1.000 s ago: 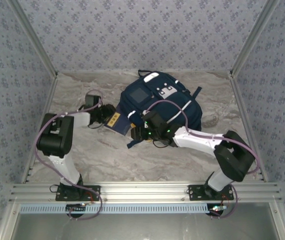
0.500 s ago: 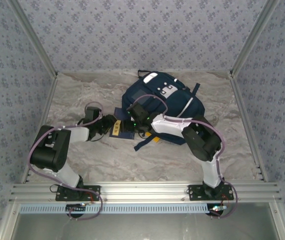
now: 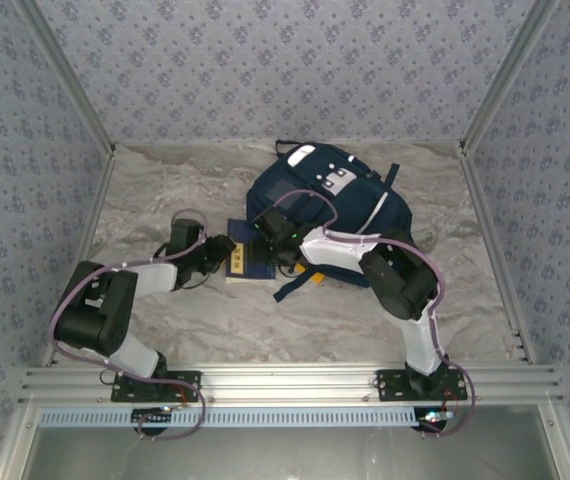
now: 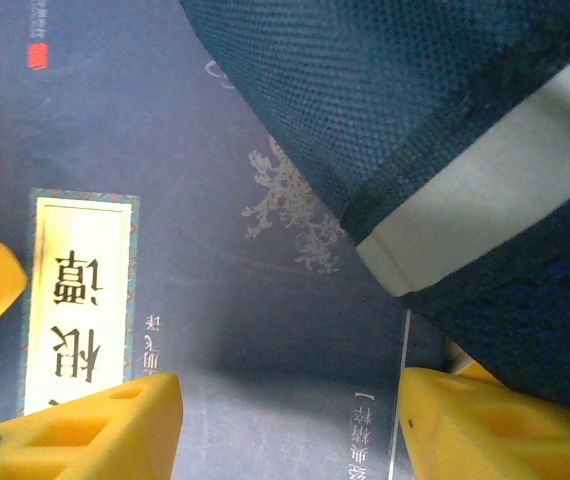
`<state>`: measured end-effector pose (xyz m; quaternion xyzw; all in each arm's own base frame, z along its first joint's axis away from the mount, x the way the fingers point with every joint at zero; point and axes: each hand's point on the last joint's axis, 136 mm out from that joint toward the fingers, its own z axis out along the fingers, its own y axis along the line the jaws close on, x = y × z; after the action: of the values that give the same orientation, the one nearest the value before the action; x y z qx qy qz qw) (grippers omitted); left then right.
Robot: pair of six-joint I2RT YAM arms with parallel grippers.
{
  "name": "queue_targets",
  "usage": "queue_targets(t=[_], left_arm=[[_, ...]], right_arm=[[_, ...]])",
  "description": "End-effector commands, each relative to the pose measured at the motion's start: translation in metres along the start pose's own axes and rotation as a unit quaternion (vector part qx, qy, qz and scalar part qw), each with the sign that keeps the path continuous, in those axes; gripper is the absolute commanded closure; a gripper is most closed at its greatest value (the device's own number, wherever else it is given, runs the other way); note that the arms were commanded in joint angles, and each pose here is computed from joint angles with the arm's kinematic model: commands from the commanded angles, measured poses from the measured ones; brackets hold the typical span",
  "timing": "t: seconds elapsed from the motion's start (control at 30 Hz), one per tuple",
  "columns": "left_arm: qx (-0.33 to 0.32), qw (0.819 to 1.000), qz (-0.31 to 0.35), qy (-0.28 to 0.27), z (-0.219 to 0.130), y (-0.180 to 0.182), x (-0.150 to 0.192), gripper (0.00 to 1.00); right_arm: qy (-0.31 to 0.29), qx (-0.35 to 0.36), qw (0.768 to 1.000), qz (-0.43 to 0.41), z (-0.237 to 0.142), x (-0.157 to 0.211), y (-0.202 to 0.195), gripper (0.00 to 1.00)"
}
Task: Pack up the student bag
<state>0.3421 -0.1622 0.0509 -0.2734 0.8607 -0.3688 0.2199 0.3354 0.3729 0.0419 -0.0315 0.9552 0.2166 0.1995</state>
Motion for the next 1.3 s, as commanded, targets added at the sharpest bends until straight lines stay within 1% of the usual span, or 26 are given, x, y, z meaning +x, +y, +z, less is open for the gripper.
queue_targets(t=[0.0, 0.27, 0.37, 0.43, 0.53, 0.63, 0.67, 0.77, 0.87, 0.93, 1.03, 1.27], left_arm=[[0.070, 0.997, 0.004, 0.022, -0.011, -0.037, 0.010, 0.61], [0.082, 0.996, 0.014, 0.015, -0.022, -0.050, 0.007, 0.63], [0.072, 0.997, 0.015, 0.031, -0.015, -0.045, 0.011, 0.62], [0.073, 0.996, 0.003, 0.042, -0.007, -0.041, 0.014, 0.58], [0.086, 0.994, -0.016, 0.058, 0.003, -0.040, 0.018, 0.56], [0.091, 0.993, -0.020, 0.068, 0.008, -0.041, 0.022, 0.56], [0.090, 0.993, -0.018, 0.068, 0.008, -0.042, 0.022, 0.59], [0.073, 0.995, -0.008, 0.061, 0.004, -0.039, 0.020, 0.70], [0.035, 0.998, 0.014, 0.042, -0.008, -0.033, 0.016, 0.80], [0.013, 0.999, 0.036, 0.027, -0.018, -0.033, 0.012, 0.82], [0.001, 0.998, 0.053, 0.016, -0.026, -0.033, 0.009, 0.86], [0.002, 0.998, 0.047, 0.051, -0.013, -0.027, 0.021, 0.96]], right_arm=[[0.038, 0.042, 0.998, 0.019, 0.024, 0.026, -0.035, 0.40], [0.044, 0.037, 0.998, 0.023, 0.028, 0.029, -0.037, 0.41], [0.046, 0.035, 0.998, 0.027, 0.030, 0.029, -0.038, 0.41], [0.047, 0.031, 0.998, 0.027, 0.030, 0.029, -0.036, 0.41], [0.048, 0.028, 0.998, 0.028, 0.029, 0.028, -0.035, 0.41], [0.047, 0.029, 0.998, 0.028, 0.029, 0.028, -0.036, 0.41], [0.048, 0.030, 0.998, 0.029, 0.028, 0.028, -0.037, 0.41], [0.048, 0.032, 0.998, 0.027, 0.028, 0.029, -0.038, 0.41], [0.046, 0.034, 0.998, 0.027, 0.027, 0.029, -0.040, 0.41], [0.046, 0.034, 0.998, 0.027, 0.028, 0.028, -0.040, 0.41], [0.045, 0.032, 0.998, 0.031, 0.029, 0.028, -0.040, 0.41], [0.045, 0.022, 0.998, 0.035, 0.027, 0.027, -0.036, 0.41]])
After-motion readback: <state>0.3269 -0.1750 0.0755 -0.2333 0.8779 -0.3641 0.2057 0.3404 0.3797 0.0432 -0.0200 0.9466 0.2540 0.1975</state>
